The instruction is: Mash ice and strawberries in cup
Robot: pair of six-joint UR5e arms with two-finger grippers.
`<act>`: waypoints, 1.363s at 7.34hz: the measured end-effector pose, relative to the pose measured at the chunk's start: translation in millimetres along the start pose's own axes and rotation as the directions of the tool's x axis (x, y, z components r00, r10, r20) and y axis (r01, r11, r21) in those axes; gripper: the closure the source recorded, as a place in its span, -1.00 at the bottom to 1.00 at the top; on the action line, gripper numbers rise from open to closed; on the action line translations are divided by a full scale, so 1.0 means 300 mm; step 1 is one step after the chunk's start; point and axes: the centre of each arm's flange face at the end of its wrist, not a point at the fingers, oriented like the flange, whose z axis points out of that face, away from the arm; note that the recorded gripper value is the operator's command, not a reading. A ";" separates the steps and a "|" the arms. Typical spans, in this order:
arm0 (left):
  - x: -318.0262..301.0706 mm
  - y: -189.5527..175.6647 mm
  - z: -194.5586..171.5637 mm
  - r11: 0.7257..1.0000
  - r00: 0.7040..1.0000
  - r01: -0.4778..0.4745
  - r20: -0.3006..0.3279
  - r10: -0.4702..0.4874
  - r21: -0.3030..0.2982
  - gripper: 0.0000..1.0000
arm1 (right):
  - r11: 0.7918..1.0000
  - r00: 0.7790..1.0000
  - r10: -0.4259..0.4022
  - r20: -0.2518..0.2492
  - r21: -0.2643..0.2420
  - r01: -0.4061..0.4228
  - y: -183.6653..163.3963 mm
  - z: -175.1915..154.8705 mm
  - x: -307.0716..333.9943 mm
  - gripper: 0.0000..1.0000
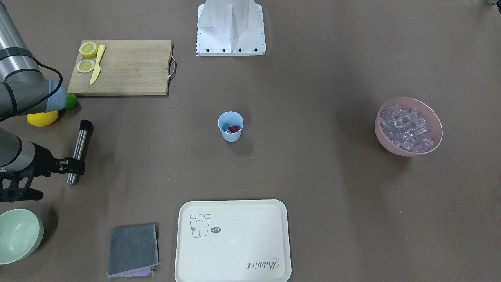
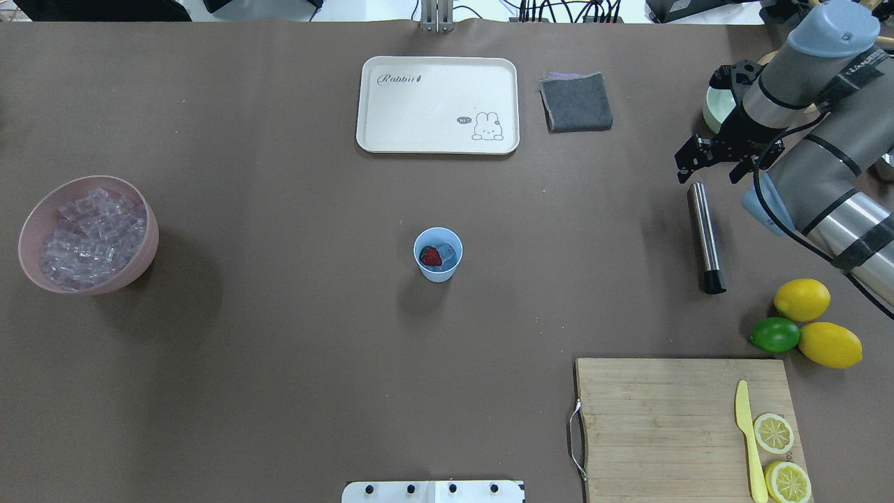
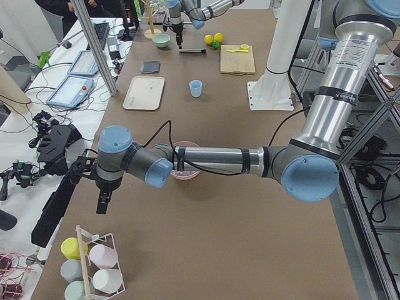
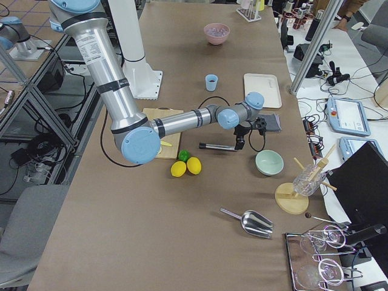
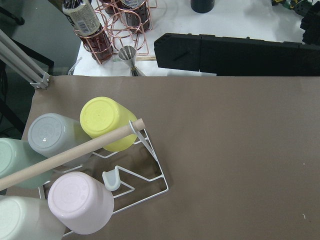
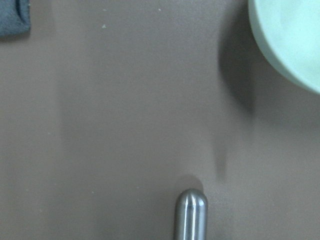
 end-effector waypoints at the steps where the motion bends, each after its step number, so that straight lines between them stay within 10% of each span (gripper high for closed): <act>1: 0.001 -0.002 -0.001 1.000 1.000 0.000 -0.001 0.000 0.000 -0.95 | 1.000 1.000 0.011 0.029 0.018 -0.012 -0.017 -0.076 0.018 -1.00; 5: 0.037 -0.033 -0.030 1.000 1.000 -0.022 -0.019 0.022 0.017 -0.95 | 0.996 0.999 0.020 0.046 0.086 -0.023 -0.037 -0.277 0.374 -1.00; 10: 0.101 0.018 -0.079 0.999 0.988 -0.048 -0.145 0.049 0.006 -0.95 | 0.992 0.999 0.047 0.013 0.119 -0.048 0.226 -0.375 1.052 -1.00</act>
